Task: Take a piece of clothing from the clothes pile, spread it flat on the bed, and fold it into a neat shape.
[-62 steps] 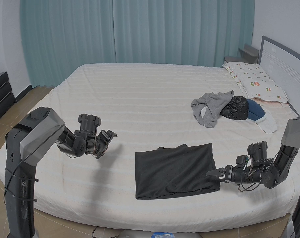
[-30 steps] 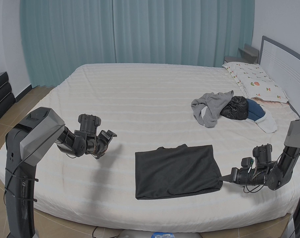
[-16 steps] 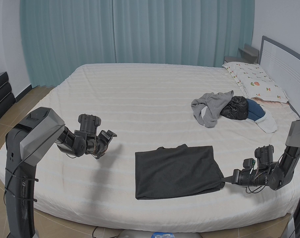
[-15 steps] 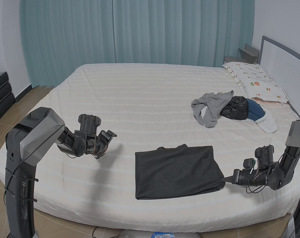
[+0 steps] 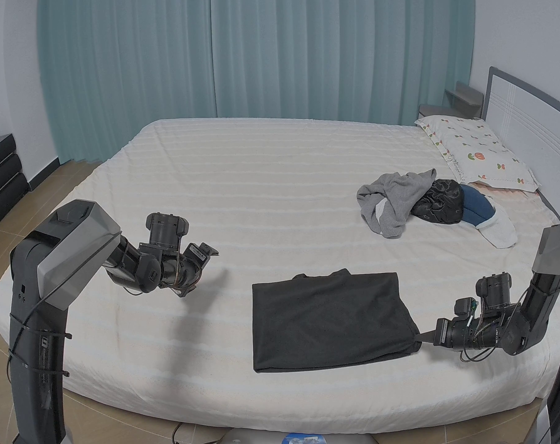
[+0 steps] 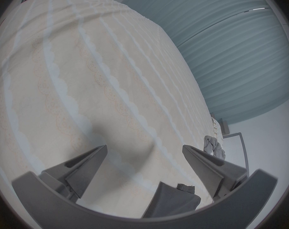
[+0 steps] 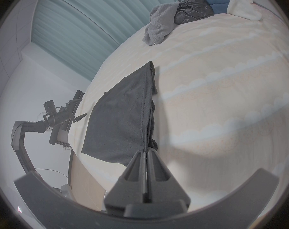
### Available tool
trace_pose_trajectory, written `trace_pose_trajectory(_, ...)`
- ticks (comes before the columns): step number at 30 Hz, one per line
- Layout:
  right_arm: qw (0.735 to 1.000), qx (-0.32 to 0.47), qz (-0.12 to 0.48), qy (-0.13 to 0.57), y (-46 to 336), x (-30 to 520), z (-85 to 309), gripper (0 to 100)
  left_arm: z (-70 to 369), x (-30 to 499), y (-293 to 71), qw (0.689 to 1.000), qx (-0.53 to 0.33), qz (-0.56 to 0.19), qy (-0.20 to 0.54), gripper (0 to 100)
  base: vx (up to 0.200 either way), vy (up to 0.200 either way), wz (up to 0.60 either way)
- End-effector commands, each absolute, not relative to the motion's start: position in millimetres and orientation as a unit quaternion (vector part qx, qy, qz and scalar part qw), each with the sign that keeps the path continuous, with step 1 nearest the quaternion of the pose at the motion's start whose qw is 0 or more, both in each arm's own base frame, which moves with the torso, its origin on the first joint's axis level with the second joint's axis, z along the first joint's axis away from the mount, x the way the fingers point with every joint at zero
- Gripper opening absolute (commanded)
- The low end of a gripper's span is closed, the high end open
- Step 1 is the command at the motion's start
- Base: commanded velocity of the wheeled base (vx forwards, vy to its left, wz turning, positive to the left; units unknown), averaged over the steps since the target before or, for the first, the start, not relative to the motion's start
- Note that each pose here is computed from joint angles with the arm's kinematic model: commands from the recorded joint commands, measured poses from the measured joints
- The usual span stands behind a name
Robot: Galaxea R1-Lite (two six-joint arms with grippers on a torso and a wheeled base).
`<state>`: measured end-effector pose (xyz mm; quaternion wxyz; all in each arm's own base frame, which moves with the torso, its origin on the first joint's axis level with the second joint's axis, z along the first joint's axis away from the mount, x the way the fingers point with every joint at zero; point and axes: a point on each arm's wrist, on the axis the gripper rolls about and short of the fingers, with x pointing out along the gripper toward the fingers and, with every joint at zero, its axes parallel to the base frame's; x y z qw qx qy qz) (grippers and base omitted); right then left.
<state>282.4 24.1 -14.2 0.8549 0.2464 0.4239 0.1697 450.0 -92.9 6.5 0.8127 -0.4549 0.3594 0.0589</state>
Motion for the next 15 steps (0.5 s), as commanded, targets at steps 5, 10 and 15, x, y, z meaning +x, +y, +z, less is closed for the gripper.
trace_pose_trajectory(5, 0.851, 0.246, 0.166, 0.433, 22.8, 283.3, -22.1, 100, 7.7, 450.0, -92.8, 0.813, -0.455, 0.059, 0.358, 100, 0.0, 0.0, 0.0)
trace_pose_trajectory(10, 0.863, 0.246, 0.172, 0.406, 23.5, 291.6, -8.9, 100, 8.6, 449.8, -92.0, 0.812, -0.457, 0.06, 0.358, 100, 0.0, 0.0, 0.0)
trace_pose_trajectory(15, 0.871, 0.282, 0.158, 0.369, 30.0, 326.2, -2.1, 100, 8.9, 449.5, -92.0, 0.812, -0.458, 0.06, 0.358, 100, 0.0, 0.0, 0.0)
